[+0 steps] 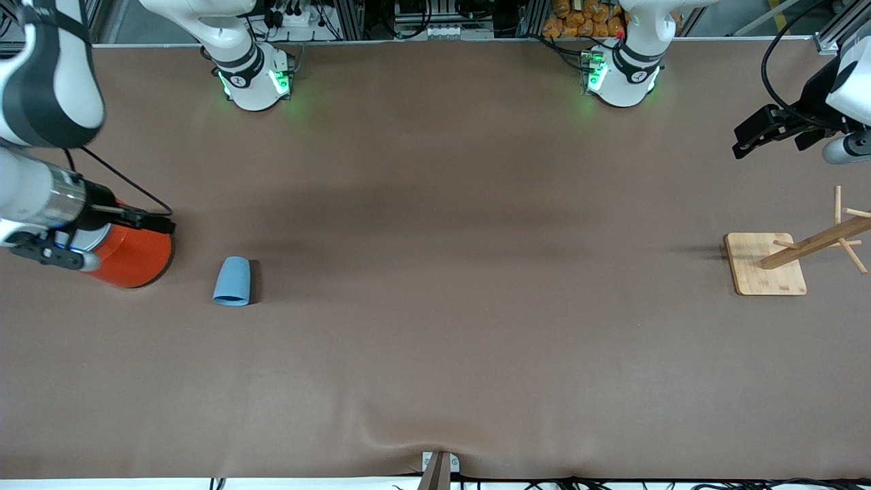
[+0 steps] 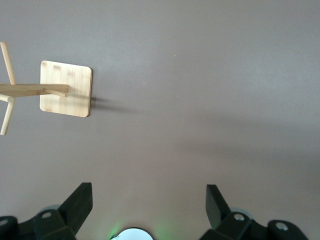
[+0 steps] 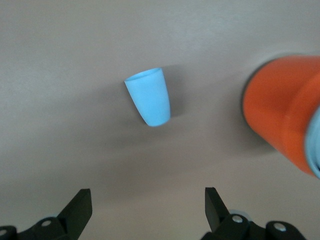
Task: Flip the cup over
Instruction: 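Move the right gripper down toward the light blue cup lying sideways, then close the right gripper on the blue cup's base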
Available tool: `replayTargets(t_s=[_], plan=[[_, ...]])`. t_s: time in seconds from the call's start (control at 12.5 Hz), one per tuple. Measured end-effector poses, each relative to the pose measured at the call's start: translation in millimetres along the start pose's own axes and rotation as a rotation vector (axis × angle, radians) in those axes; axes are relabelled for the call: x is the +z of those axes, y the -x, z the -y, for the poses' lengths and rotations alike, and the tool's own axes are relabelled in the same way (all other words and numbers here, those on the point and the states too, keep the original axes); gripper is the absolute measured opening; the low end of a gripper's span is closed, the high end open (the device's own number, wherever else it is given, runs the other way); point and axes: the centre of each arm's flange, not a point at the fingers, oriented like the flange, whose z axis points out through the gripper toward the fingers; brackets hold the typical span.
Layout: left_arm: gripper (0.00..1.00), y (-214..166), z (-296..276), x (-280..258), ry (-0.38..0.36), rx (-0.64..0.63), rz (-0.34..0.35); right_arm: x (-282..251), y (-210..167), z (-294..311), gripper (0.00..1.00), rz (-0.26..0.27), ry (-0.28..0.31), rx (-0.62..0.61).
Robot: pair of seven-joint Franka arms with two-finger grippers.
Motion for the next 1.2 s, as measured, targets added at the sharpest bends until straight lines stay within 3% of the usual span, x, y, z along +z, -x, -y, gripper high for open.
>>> replayTargets(t_s=[0.24, 0.64, 0.96, 1.2], plan=[[1.0, 0, -2, 0, 0.0, 0.003, -0.001, 63, -5, -4, 1.0, -0.042, -0.006, -0.031], [1.0, 0, -2, 1, 0.0, 0.004, 0.0, 148, -27, 3, 1.0, -0.051, 0.005, -0.12], [1.0, 0, -2, 5, -0.003, 0.003, 0.011, 200, -47, 8, 1.0, -0.106, 0.013, -0.187], [1.0, 1, 6, 19, -0.013, -0.012, 0.058, 224, -53, 10, 1.0, -0.12, 0.017, -0.203]])
